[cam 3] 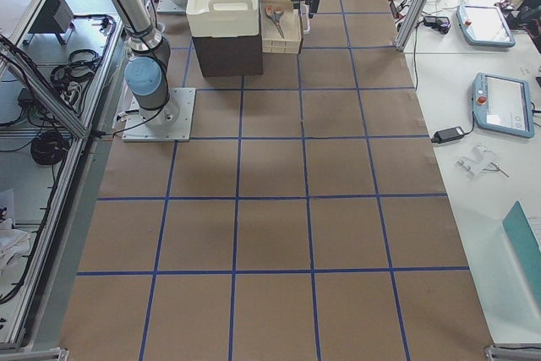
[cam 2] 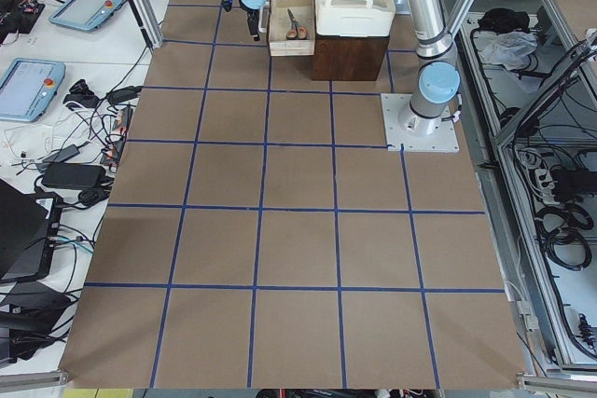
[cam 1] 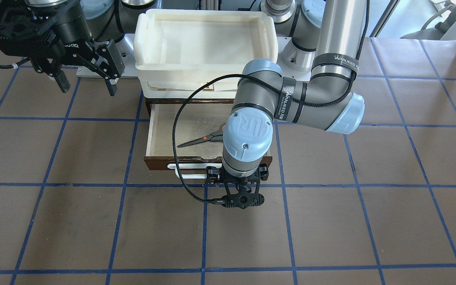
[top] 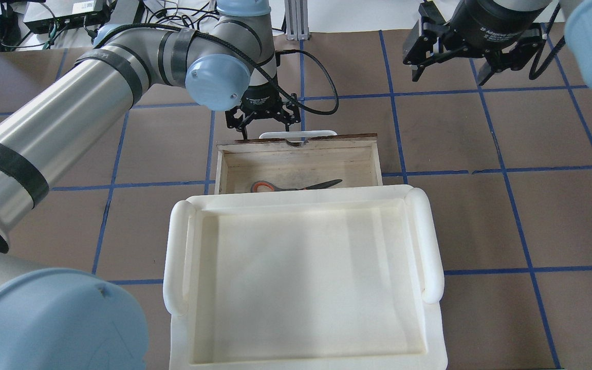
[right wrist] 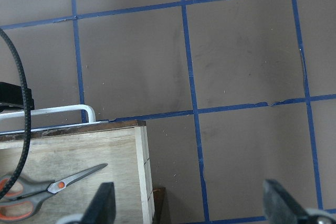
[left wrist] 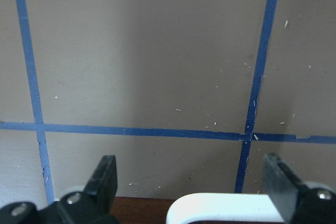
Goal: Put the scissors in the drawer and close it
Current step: 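Move the left gripper across to above the drawer's white handle, then lower the left gripper to the drawer front and push it inward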
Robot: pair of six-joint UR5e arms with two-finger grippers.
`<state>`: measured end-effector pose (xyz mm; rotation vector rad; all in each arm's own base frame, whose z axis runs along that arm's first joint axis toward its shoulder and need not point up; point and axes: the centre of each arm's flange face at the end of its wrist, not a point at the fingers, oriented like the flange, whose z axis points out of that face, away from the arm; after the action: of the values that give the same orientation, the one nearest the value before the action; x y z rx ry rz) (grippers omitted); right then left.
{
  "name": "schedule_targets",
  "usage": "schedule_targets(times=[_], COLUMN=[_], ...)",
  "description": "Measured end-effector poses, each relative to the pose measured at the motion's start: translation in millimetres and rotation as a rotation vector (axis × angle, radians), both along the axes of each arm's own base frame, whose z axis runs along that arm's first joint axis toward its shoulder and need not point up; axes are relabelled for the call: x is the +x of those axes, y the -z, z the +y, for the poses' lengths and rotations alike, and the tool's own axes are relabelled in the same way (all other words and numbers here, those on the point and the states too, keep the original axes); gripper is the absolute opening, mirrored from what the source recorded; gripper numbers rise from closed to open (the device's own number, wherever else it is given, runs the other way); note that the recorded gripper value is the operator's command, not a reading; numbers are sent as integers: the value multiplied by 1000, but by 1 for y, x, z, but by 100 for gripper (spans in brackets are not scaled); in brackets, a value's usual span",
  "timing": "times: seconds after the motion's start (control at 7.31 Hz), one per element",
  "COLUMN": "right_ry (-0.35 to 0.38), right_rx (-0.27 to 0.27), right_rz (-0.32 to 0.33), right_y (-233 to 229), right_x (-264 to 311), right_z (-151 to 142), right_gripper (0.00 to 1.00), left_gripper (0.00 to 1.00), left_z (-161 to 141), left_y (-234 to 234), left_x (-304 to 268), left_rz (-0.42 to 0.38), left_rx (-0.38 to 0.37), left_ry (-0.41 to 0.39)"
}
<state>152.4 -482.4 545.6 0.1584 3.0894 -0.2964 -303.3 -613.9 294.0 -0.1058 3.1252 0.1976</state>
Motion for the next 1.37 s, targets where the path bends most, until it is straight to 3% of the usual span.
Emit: schedule_targets(times=[1.09,1.37], right_ry=[1,0], right_rx=[1,3], right_rz=[3,1], right_y=[0,1], right_x=[0,0], right_z=[1,1], right_gripper=[100,100], left_gripper=[100,100], left_z=[17,15], left_y=[-6,-4], left_x=[3,4], left_rz=[-16,-13], left_rx=[86,78], left_ry=[-23,-39])
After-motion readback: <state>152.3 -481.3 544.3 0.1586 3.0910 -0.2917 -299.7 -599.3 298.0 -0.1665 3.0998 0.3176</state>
